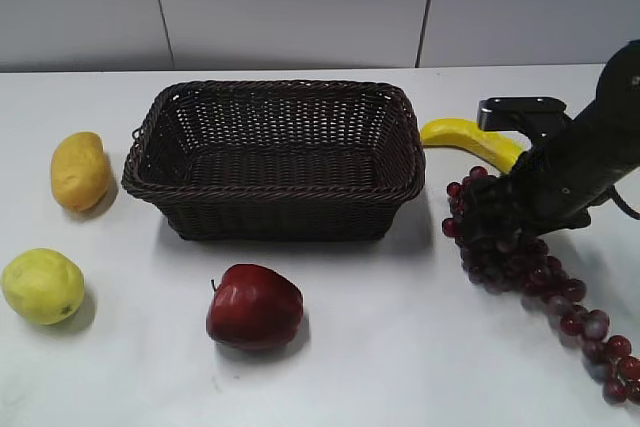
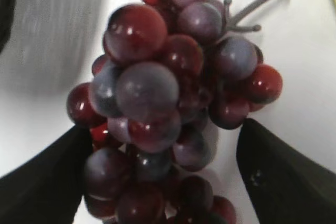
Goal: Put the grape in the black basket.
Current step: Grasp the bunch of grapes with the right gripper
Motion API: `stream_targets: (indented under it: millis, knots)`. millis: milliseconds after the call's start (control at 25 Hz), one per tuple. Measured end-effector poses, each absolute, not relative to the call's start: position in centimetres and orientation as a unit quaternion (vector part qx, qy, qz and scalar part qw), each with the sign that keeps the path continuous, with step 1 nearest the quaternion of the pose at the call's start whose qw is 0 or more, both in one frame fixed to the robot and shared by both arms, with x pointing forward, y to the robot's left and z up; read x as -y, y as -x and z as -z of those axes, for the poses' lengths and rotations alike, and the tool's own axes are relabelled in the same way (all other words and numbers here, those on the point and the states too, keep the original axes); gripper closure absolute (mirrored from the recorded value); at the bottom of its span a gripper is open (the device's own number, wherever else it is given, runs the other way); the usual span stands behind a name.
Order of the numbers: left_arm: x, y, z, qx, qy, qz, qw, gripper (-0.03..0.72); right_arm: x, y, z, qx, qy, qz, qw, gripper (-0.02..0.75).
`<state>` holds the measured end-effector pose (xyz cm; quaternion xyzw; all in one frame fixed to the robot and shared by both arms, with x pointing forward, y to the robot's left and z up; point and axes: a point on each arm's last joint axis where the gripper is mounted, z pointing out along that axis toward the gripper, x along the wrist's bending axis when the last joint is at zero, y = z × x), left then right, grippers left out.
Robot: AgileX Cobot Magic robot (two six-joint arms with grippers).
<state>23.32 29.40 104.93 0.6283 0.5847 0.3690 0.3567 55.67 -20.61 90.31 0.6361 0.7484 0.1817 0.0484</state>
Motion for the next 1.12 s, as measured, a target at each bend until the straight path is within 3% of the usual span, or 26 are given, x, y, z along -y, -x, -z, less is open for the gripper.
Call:
stream_targets:
  millis: [120, 320, 440, 600, 720, 800, 1120]
  knots:
    - [-29.4, -23.3, -104.9, -0.585, -0.628, -0.369, 0.357, 0.460, 20.5, -55.8, -89.5, -0.750, -0.638, -0.169, 0.035, 0.156]
    - [-29.4, -23.3, -104.9, -0.585, -0.628, -0.369, 0.357, 0.460, 20.4, -55.9, -89.4, -0.752, -0.638, -0.166, 0.031, 0.390]
    - [-29.4, -23.3, -104.9, -0.585, -0.628, -0.369, 0.357, 0.460, 20.4, -55.8, -89.4, -0.752, -0.638, -0.162, 0.026, 0.467]
    - [-29.4, -23.3, -104.9, -0.585, -0.628, -0.369, 0.357, 0.460, 20.4, -55.6, -89.7, -0.754, -0.636, -0.160, 0.020, 0.494]
    - [-29.4, -23.3, -104.9, -0.585, -0.628, -0.369, 0.357, 0.460, 20.4, -55.2, -91.1, -0.756, -0.632, -0.167, 0.019, 0.562]
    - [-29.4, -23.3, -104.9, -0.585, -0.628, -0.369, 0.357, 0.460, 20.4, -54.9, -92.9, -0.757, -0.627, -0.182, 0.027, 0.600]
    - [-29.4, -23.3, -104.9, -0.585, -0.628, -0.369, 0.357, 0.460, 20.5, -53.5, -102.6, -0.753, -0.593, -0.274, 0.079, 0.605]
